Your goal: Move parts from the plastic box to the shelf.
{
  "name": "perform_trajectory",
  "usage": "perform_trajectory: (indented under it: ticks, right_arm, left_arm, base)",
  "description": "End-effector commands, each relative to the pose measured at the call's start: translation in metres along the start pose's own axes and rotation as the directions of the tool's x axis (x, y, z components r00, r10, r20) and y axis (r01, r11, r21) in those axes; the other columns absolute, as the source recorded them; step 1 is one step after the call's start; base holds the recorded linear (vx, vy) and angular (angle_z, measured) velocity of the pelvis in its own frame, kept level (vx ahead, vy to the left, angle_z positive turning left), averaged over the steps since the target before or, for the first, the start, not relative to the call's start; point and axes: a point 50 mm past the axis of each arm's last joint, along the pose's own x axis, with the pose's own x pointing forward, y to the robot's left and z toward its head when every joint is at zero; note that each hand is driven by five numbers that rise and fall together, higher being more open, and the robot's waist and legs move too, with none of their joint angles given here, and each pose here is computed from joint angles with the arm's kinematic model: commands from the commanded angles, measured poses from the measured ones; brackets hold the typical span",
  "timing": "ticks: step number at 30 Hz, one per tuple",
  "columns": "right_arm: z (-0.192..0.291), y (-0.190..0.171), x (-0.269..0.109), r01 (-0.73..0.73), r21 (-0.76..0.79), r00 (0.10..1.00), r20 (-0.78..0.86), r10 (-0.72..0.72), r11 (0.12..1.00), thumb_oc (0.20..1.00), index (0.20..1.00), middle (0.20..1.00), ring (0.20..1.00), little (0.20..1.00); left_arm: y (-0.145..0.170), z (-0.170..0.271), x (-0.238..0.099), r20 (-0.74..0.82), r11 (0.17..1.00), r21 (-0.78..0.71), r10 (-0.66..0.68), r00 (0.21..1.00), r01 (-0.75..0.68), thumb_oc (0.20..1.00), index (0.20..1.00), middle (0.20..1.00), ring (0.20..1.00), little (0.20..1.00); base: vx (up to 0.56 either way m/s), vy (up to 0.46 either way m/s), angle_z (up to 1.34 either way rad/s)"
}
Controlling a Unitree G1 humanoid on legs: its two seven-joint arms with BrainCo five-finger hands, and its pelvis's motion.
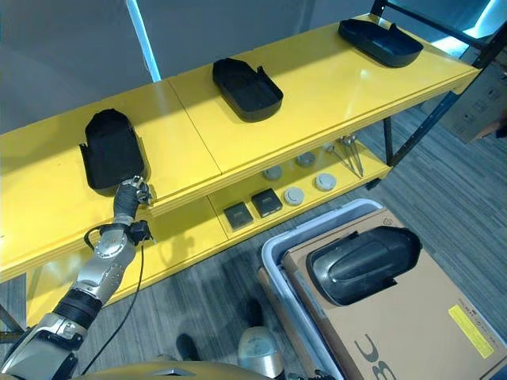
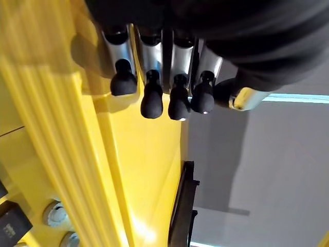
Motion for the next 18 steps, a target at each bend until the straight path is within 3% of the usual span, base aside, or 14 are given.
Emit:
perform_trajectory:
  ticks: [1,18]
  right_arm:
    - [-0.002,-0.005,-0.001,0.01,-0.071,1.0,-0.002,-0.011,0.997,1.0,1.0,1.0,1.0,1.0]
    - [-0.002,-0.013,-0.001,0.021,-0.12,1.0,0.0,-0.021,0.993,1.0,1.0,1.0,1.0,1.0]
  left_arm:
    - [0.002,0.024,0.016,0.127,0.999,0.016,0.03,0.991,-0.032,0.2,0.2,0.2,0.2,0.2]
    - [0.044,0.022,0.037,0.084,0.957,0.115,0.259,0.962,-0.267,0.2,0.2,0.2,0.2,0.2]
  base:
    - [0.0,0.0,0.0]
    - [0.0,0.003,-0.01]
